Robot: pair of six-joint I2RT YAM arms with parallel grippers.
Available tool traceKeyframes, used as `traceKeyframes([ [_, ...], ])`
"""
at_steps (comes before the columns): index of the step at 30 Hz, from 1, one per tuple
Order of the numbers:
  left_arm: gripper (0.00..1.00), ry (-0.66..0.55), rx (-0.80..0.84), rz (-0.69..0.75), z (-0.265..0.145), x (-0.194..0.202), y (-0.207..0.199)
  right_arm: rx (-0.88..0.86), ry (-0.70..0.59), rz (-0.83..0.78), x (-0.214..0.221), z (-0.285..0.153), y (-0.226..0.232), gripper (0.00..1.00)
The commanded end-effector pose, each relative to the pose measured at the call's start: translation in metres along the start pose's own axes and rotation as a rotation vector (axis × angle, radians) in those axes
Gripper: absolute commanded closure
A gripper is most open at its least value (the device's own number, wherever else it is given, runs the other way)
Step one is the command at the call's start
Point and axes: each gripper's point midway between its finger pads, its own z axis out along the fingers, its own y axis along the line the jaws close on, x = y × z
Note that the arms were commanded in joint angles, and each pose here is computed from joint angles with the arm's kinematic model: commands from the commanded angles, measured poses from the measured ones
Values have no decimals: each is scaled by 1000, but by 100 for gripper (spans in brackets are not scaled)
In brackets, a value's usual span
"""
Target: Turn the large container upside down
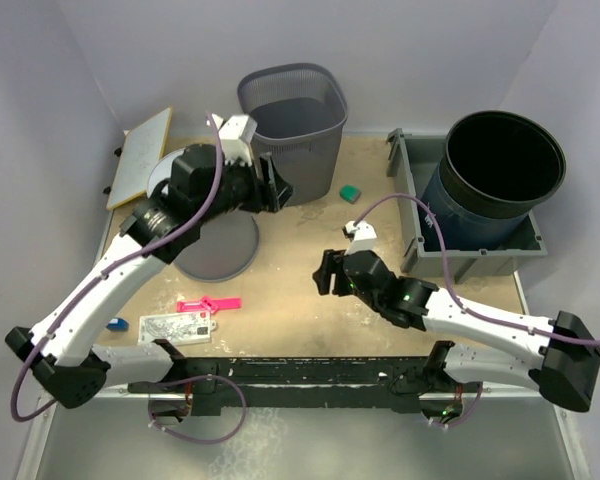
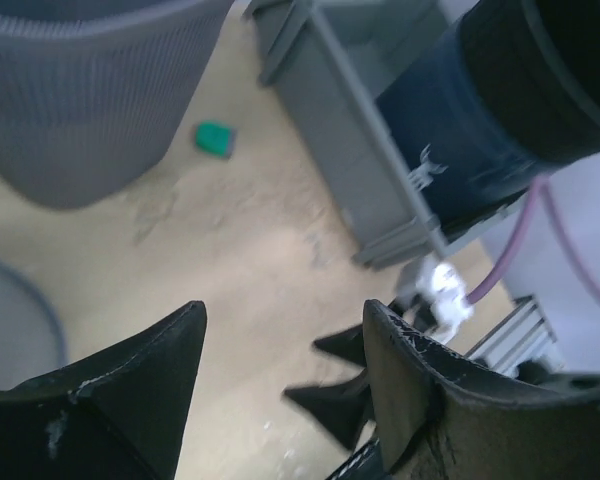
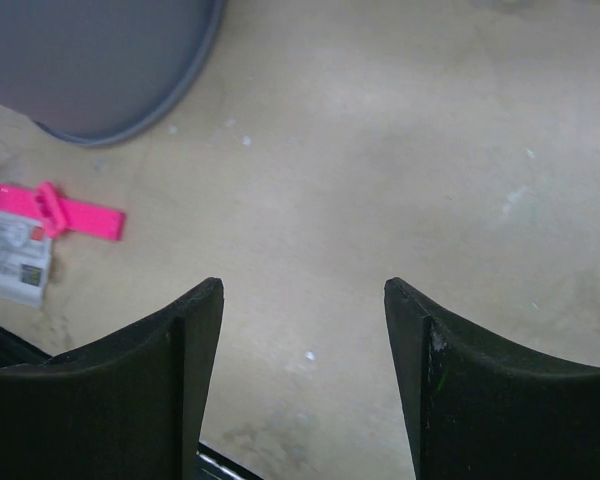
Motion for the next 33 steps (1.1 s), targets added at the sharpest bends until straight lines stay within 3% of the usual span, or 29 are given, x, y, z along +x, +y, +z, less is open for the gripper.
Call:
traceKeyframes([
  [1, 40, -105, 109, -38, 26, -48, -37, -133, -86, 54, -42, 1, 46, 31],
  [10, 40, -310, -315, -60, 54, -118, 21, -87, -84, 89, -28, -9, 22, 31],
  [22, 40, -241, -516, -68, 99, -93, 83, -48, -97, 84, -29, -20, 8, 31],
  [33, 41, -219, -619, -75, 96, -68, 135, -48, -75, 77, -20, -14, 7, 31],
])
